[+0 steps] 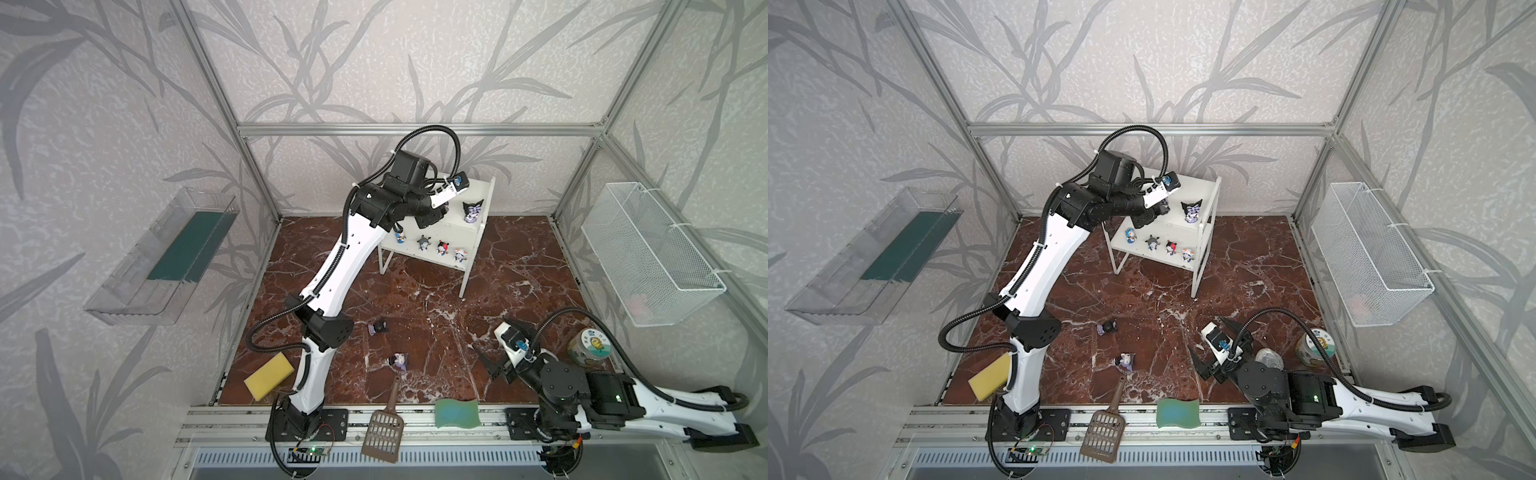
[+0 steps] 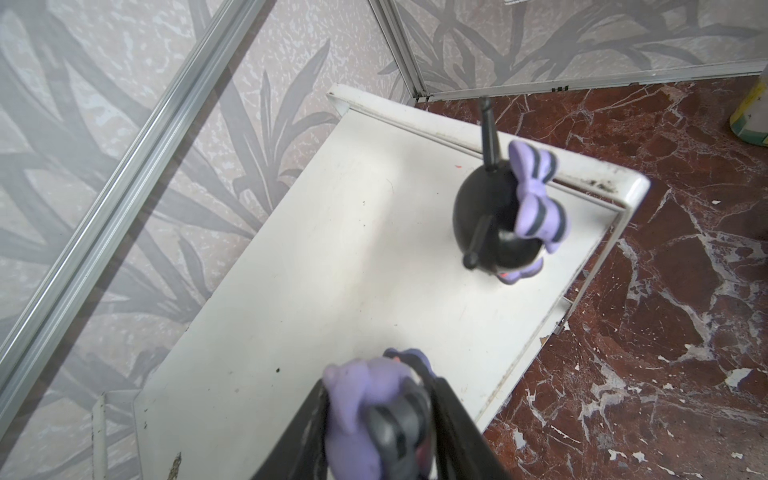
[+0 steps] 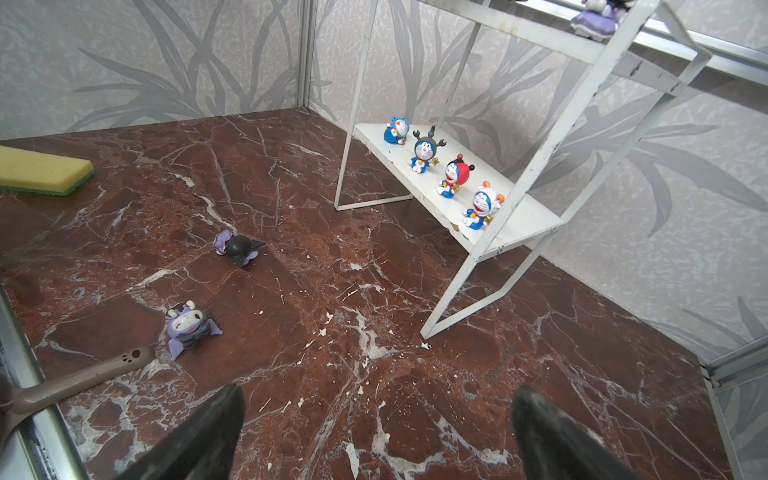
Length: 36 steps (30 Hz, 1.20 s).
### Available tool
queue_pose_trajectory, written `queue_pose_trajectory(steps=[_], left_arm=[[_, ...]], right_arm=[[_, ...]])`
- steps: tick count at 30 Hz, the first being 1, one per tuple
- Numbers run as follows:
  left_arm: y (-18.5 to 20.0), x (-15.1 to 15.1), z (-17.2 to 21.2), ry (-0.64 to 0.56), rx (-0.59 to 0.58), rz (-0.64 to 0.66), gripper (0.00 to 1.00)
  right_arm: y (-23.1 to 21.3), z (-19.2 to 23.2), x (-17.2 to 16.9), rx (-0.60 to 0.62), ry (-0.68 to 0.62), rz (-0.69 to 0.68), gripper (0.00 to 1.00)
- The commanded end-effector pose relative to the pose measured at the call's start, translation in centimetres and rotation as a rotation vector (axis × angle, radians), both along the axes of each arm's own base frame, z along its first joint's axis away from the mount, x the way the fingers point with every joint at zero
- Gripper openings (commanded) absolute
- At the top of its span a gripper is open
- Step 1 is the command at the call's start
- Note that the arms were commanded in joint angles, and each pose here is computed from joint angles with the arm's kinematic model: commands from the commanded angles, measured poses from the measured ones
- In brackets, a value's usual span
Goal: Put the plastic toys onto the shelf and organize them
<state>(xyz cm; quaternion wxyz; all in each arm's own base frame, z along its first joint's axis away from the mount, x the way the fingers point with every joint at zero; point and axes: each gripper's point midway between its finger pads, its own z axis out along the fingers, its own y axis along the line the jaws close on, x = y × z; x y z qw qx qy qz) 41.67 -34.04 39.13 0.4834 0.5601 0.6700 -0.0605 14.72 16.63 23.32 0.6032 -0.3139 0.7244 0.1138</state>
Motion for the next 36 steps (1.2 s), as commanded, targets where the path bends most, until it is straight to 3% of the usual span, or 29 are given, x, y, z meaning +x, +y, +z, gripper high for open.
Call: queue_pose_trajectory(steps=[1, 15, 21, 26, 34, 36], left_arm=[[-0.7, -0.2, 0.5, -0.012, -0.022, -0.041, 0.43], [-0.9, 0.0, 0.7, -0.011, -0.042, -0.051, 0.46], [-0.7, -0.1, 1.0, -0.010, -0.051, -0.048, 0.41], [0.5, -0.7, 3.2, -0.032, -0.085, -0.007, 0.45], [6.6, -4.6, 6.1, -0.090, -0.172, 0.184, 0.78], [9.0, -6.5, 6.9, -0.145, -0.257, 0.246, 0.93]], right_arm=[[-0.5, 0.5, 0.3, 0.003, -0.015, -0.027, 0.99], [-0.2, -0.3, 0.5, -0.008, 0.001, -0.028, 0.99], [-0.1, -0.6, 0.5, -0.008, 0.009, -0.025, 0.99], [0.6, -1.4, 0.5, -0.028, 0.023, -0.015, 0.99], [3.2, -3.6, 0.4, -0.069, 0.117, 0.040, 0.99], [4.3, -4.3, 0.3, -0.076, 0.156, 0.058, 0.99]])
